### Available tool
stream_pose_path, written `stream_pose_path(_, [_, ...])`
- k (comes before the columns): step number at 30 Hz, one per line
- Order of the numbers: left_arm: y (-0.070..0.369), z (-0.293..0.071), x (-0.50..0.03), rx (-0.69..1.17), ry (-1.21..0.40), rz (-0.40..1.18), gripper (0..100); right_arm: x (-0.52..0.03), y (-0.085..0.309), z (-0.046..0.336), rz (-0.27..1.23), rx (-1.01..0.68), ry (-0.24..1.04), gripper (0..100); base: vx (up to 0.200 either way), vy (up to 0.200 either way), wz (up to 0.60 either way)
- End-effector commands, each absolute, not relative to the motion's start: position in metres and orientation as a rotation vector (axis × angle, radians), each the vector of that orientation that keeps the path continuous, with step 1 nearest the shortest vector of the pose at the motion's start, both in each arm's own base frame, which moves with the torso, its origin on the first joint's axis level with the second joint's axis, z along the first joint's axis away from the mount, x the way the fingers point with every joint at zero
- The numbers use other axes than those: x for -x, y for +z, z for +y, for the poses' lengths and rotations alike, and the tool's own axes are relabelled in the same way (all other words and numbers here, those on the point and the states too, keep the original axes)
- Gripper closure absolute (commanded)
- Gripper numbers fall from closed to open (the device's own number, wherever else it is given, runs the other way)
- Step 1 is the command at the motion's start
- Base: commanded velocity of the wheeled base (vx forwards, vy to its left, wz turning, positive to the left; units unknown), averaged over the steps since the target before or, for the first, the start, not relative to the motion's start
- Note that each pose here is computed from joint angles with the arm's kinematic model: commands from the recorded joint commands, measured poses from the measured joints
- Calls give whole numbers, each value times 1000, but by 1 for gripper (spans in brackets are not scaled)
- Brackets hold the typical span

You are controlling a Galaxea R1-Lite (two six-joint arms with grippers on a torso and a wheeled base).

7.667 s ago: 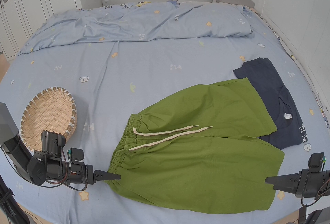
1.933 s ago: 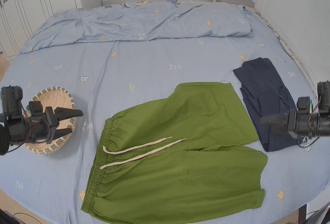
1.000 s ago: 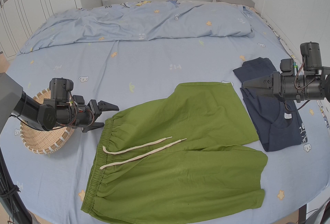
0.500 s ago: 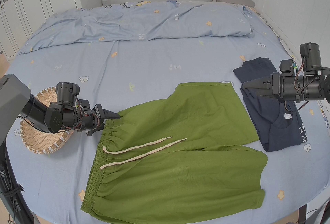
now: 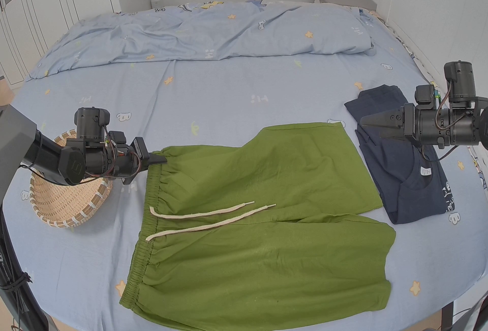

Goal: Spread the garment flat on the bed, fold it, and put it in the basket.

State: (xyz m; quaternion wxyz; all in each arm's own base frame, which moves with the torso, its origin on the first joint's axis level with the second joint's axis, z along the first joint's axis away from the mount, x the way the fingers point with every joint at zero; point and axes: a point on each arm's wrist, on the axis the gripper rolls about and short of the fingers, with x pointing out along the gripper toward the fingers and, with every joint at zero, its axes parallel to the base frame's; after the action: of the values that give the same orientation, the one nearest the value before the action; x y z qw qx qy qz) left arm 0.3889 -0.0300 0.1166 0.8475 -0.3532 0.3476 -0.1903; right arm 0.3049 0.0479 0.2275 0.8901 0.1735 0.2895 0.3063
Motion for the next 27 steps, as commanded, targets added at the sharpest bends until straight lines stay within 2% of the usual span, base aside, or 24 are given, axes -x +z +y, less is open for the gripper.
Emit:
stream_pose_path(1, [147, -26, -392, 727, -427, 635, 100, -319, 224, 48, 601, -357, 632, 0, 0, 0, 0])
stream_pose_path(8, [149, -2, -402, 706, -388, 583, 100, -367, 212, 39, 585, -330, 608, 0, 0, 0, 0])
stream_pose_path(12, [145, -1, -406, 704, -384, 587, 100, -383, 204, 38, 589, -334, 599, 0, 0, 0, 0])
stream_pose_path(27, [130, 4, -412, 664, -374, 606, 100, -460, 128, 33, 628, -349, 575, 0, 0, 0, 0])
